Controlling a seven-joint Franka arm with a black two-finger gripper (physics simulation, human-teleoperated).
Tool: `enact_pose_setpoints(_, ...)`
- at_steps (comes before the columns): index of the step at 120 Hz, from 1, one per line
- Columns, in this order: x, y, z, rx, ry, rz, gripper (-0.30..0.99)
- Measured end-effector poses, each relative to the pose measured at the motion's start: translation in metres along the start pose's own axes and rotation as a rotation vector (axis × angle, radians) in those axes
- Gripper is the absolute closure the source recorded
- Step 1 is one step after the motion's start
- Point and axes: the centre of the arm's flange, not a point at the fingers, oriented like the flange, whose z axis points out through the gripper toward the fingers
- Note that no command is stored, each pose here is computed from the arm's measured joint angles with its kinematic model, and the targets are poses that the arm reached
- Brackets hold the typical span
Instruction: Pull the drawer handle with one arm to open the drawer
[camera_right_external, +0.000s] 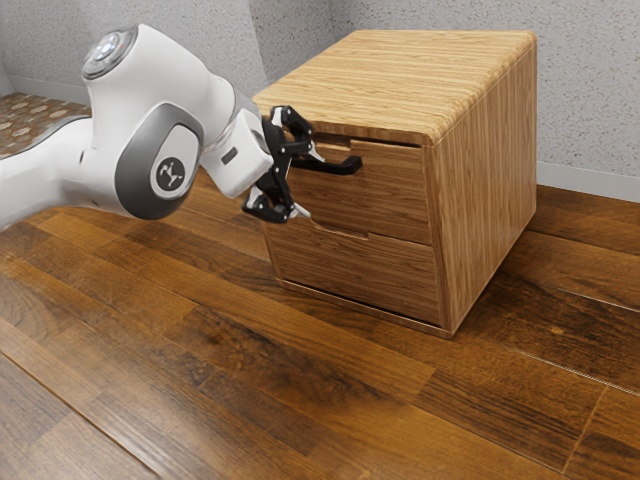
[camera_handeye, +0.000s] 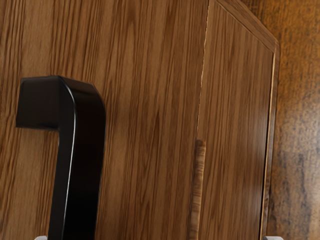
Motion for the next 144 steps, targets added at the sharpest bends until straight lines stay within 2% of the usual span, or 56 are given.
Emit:
enact_pose_setpoints(45,-0.004,0.014,-0.015,-0.005,0.003,-0.013,0.33)
enact_pose_setpoints(87,-0.01,0.045,-0.045,-0.007,0.014,-0.025,0.33)
enact_pose_setpoints(100,-0.013,0.056,-0.058,-0.001,0.018,-0.03,0.37)
enact_pose_setpoints(128,-0.016,0.079,-0.07,-0.007,0.026,-0.033,0.29)
enact_pose_setpoints(144,-0.015,0.089,-0.076,-0.009,0.031,-0.033,0.31)
